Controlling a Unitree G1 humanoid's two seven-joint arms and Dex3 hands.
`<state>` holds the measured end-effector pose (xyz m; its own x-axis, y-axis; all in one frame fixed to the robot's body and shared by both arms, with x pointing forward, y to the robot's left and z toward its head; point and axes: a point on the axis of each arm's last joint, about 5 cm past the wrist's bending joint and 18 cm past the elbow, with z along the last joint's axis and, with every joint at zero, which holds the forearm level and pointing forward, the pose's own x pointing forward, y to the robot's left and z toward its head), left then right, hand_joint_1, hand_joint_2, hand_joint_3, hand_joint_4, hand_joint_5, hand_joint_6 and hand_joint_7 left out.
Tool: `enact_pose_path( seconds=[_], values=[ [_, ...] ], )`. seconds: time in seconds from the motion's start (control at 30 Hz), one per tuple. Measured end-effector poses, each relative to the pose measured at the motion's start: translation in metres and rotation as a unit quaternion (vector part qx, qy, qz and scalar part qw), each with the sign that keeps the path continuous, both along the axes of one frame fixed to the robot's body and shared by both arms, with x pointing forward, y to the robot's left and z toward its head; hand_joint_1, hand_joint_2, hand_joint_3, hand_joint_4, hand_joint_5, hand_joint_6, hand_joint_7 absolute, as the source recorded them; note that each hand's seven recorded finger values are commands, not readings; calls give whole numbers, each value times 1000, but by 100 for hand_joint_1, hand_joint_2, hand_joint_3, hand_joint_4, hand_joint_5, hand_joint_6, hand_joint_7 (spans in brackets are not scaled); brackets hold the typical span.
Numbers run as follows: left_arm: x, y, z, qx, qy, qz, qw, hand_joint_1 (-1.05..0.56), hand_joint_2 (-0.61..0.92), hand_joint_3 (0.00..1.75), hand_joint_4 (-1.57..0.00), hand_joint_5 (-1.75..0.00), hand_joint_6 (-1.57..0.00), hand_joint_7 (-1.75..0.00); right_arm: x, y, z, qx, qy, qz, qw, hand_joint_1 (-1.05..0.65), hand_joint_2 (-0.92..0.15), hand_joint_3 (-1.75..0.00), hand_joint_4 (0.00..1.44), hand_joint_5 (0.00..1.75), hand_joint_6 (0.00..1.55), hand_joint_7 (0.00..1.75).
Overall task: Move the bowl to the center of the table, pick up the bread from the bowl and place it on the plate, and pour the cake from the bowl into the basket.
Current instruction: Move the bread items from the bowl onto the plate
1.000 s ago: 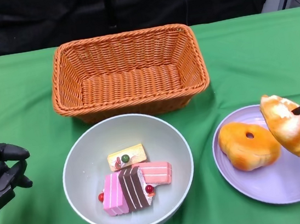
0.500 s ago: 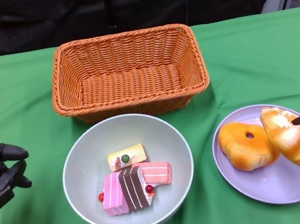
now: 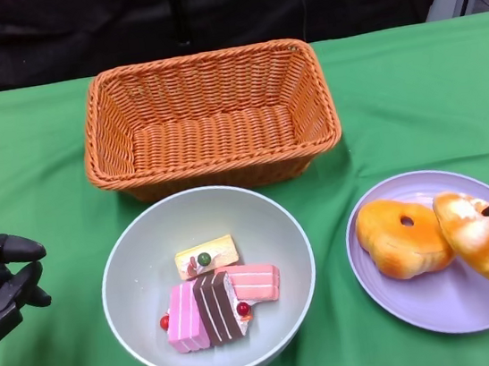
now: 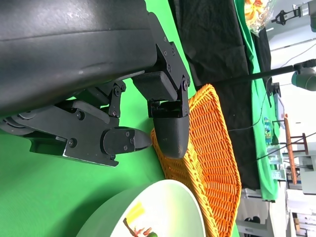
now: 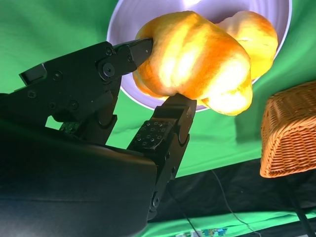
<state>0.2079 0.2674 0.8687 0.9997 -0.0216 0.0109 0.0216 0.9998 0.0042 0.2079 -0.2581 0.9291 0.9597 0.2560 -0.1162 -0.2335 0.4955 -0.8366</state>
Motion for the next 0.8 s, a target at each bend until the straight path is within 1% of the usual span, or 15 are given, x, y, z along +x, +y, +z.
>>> enact_pose_path(
  seconds=[0.07,0.23,0.33,0.47,0.6,0.67,0.8],
  values=[
    [0,0,0,0,0,0,1000,-1,92,37,-74,-145,-82,-101,0,1,1,-5,2,-2,1000,-14,-87,0,111,15,84,0],
    [0,0,0,0,0,0,1000,-1,92,37,-74,-145,-83,-101,-2,3,7,-16,25,-6,1000,-15,-87,0,105,9,53,0],
    [0,0,0,0,0,-1,1000,-1,92,36,-74,-145,-83,-102,-2,3,13,-27,42,-1,999,-15,-87,0,103,6,44,0],
    [0,0,0,0,1,-1,1000,-1,92,36,-74,-145,-83,-102,-2,1,21,-44,70,16,996,-17,-87,0,101,4,39,0],
    [0,0,0,1,1,-1,1000,-1,92,36,-74,-146,-82,-103,-1,0,25,-65,134,35,988,-24,-87,0,95,0,36,0],
    [0,1,0,1,1,-1,1000,-1,92,37,-74,-146,-82,-103,0,2,30,-75,156,45,984,-30,-87,0,94,0,36,0],
    [0,1,0,1,1,-1,1000,-2,92,37,-74,-146,-82,-104,2,5,37,-82,164,55,981,-34,-88,0,92,0,36,0]
  ],
)
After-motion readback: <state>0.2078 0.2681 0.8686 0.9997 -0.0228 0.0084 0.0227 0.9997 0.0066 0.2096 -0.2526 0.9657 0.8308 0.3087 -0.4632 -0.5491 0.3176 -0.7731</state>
